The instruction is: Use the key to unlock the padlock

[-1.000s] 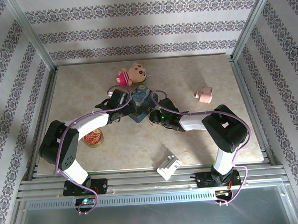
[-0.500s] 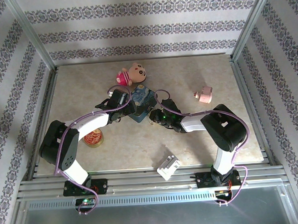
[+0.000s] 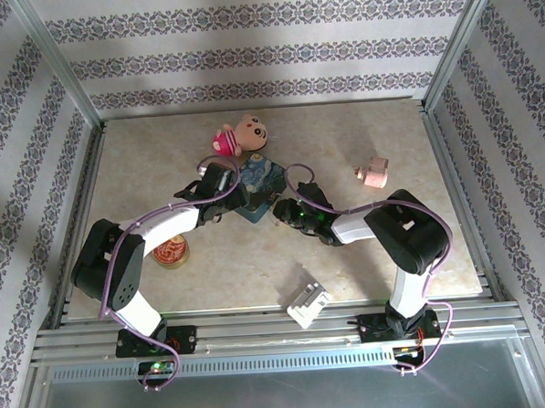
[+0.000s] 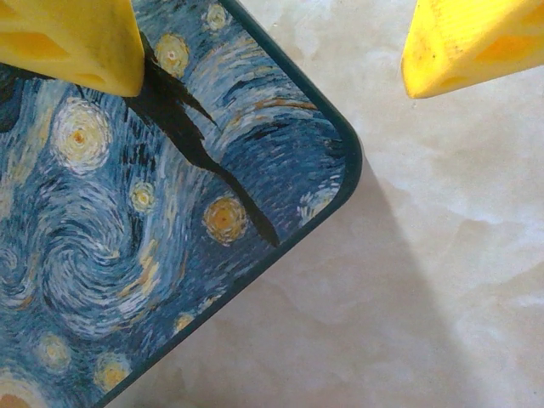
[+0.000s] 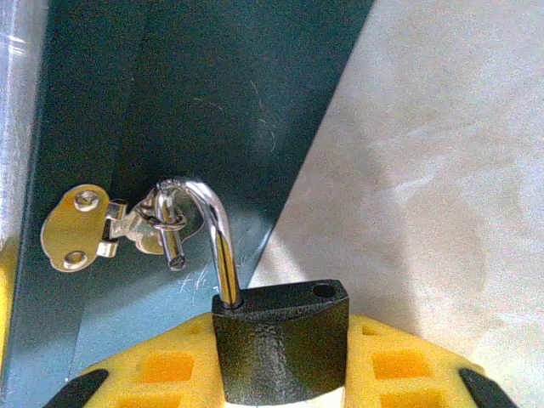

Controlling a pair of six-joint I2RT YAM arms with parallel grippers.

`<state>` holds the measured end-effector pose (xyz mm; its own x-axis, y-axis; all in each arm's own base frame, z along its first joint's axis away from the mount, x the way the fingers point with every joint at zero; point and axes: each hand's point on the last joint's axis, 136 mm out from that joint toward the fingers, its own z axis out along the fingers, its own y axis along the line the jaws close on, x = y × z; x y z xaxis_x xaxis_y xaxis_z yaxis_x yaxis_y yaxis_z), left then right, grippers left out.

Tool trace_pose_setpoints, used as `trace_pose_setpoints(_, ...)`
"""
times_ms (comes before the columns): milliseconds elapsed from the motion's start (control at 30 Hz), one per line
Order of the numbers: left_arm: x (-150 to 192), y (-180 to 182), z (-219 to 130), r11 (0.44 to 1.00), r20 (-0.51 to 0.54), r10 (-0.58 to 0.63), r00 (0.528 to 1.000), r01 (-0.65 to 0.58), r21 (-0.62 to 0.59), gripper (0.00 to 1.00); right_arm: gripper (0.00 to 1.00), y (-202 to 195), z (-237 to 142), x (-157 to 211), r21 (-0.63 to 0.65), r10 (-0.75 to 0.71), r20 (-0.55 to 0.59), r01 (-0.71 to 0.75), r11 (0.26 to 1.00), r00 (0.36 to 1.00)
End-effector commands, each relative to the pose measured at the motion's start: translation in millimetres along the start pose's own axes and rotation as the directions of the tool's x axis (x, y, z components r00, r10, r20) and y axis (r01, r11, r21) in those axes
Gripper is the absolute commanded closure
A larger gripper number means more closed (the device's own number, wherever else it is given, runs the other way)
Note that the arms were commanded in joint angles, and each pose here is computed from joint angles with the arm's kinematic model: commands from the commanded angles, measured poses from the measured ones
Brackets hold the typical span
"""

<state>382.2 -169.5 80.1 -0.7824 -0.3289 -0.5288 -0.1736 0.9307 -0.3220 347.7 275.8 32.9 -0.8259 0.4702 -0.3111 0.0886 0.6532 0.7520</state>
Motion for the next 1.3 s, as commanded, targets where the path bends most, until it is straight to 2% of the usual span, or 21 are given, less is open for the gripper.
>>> trace_pose_setpoints(0, 40.3, 33.0, 6.9, 0.992, -0.127, 0.032, 0.991, -0.046, -0.115, 0.22, 1.00, -8.4, 4.9, -8.4, -0.010, 0.046, 0.043, -0.046, 0.999, 0.998)
trace_pose_setpoints(1267, 43.5, 36.4, 5.8, 0.992, -0.130, 0.033, 0.991, -0.049, -0.118, 0.23, 1.00, -12.2, 0.3, -26.1, -0.032, 0.082, 0.131, -0.079, 0.996, 0.988)
